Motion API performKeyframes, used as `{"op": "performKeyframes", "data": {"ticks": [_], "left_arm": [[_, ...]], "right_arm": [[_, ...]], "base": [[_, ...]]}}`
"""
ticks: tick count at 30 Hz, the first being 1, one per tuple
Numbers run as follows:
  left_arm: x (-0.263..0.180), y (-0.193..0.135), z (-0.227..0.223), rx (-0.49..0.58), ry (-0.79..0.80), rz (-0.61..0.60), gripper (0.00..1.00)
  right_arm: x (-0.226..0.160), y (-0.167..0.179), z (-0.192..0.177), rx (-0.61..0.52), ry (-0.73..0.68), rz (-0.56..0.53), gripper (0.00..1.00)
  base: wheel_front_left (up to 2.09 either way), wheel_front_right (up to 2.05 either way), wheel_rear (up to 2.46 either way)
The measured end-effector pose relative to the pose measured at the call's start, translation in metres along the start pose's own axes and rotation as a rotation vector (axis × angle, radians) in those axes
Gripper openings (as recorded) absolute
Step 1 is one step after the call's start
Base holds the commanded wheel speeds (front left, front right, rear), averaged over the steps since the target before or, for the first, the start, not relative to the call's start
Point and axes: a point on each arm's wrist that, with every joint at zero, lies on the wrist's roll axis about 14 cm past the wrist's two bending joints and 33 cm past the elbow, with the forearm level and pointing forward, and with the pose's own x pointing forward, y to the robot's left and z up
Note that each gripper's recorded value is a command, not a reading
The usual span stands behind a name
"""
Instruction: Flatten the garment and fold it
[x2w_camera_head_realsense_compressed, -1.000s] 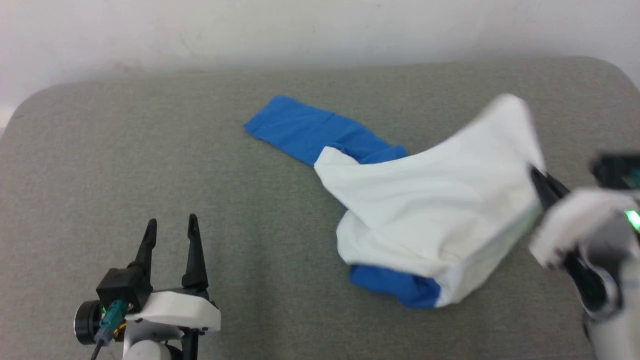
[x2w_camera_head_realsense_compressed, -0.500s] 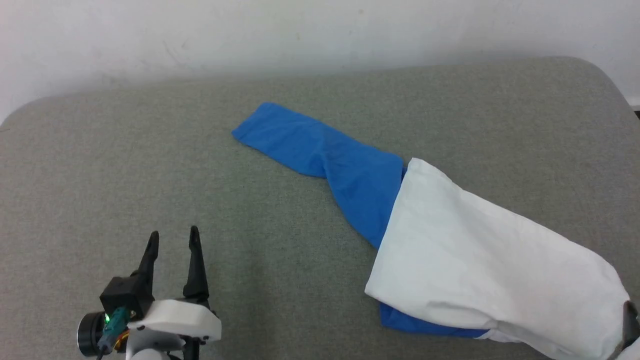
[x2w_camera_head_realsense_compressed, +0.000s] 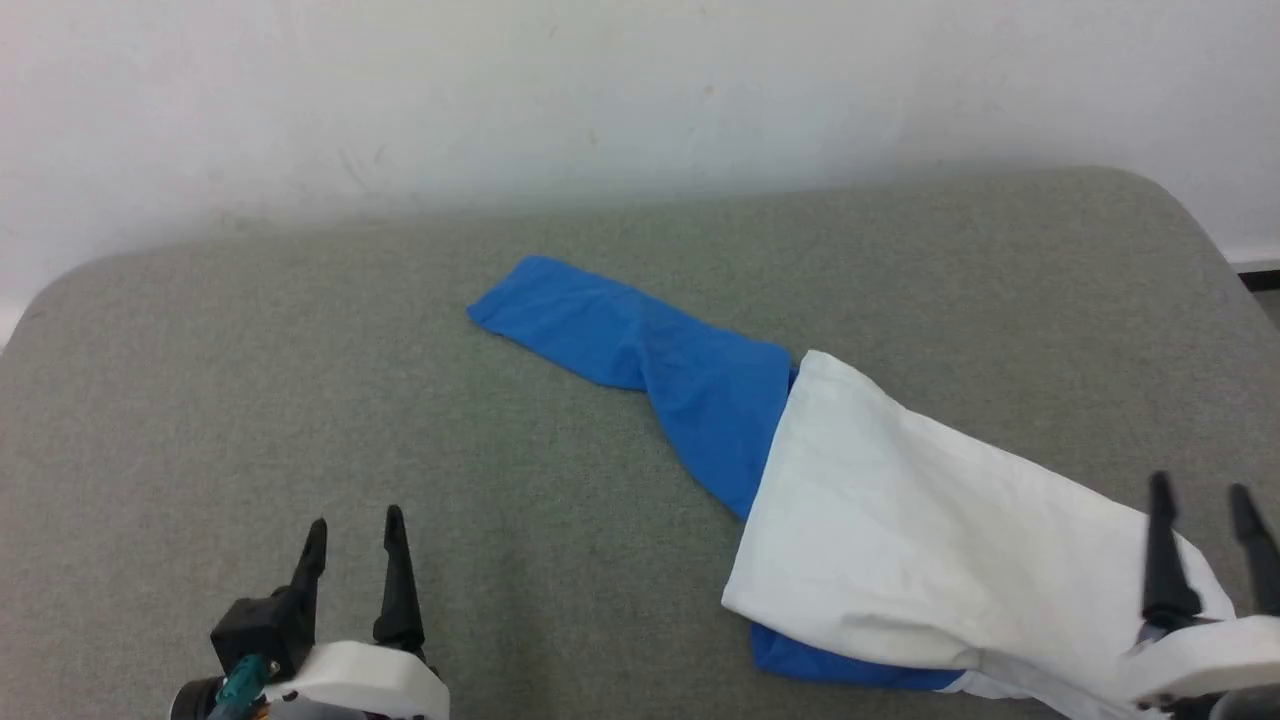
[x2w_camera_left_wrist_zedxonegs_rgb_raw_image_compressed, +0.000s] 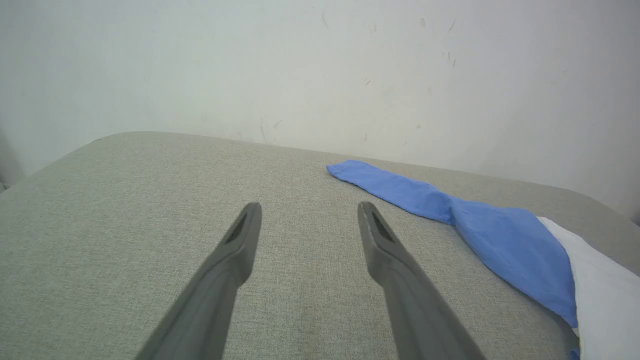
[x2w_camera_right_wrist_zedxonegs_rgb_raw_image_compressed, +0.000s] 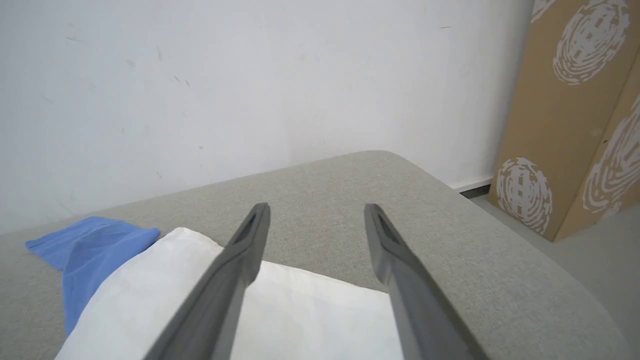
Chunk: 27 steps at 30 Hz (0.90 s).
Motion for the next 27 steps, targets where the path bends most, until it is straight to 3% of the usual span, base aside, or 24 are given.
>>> {"op": "performKeyframes", "data": {"ticks": [10,18,27], "left_arm": [[-0.002,-0.034,-0.014,-0.014,0.044,-0.099,1.00],[0.020,-0.105,-0.032,0.014,0.159,-0.323,1.00],[0.078,-0.180,-0.053,0.163,0.315,-0.567,1.00]], "right_arm": [[-0.027,0.032,-0.001,-0.011,0.035,0.108,1.00],[-0.025,0.029,-0.002,-0.002,0.049,0.095,1.00],[-0.004,0.033,-0.013,-0.004,0.080,0.088,1.00]], "base": [[0.00,0.00,0.00],[0.00,0.00,0.00],[0.00,0.00,0.00]]}}
